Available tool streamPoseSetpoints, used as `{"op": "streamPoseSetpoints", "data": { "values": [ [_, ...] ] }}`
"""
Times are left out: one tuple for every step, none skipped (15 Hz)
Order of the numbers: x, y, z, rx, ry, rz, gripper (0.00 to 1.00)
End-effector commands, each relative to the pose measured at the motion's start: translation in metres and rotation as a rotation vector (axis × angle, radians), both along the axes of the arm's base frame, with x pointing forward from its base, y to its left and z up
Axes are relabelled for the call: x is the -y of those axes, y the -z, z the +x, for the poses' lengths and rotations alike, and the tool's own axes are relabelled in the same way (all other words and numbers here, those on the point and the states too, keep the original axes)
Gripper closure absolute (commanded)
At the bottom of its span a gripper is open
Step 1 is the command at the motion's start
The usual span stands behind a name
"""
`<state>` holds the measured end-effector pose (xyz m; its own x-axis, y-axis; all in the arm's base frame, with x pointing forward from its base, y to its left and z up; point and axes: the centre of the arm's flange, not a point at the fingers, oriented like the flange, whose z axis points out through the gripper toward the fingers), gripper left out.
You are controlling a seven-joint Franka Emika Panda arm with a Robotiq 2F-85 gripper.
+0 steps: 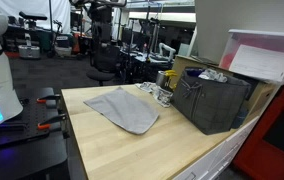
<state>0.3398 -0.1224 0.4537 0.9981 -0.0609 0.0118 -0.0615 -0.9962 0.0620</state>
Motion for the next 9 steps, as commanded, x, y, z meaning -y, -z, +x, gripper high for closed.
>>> {"op": "streamPoseSetpoints", "data": {
  "values": [
    [0.0,0.0,0.0,0.0,0.0,0.0,0.0],
    [0.0,0.0,0.0,0.0,0.0,0.0,0.0],
    [0.0,0.0,0.0,0.0,0.0,0.0,0.0],
    [0.0,0.0,0.0,0.0,0.0,0.0,0.0],
    [0.0,0.0,0.0,0.0,0.0,0.0,0.0],
    [-0.004,0.002,0.006,-0.007,-0.004,-0.007,0.0],
    [-0.01,0.005,0.015,-0.01,0.0,-0.005,0.0],
    [-0.018,0.01,0.026,-0.01,0.003,-0.004,0.0],
    [-0.027,0.013,0.035,-0.009,0.0,-0.002,0.0]
  ]
}}
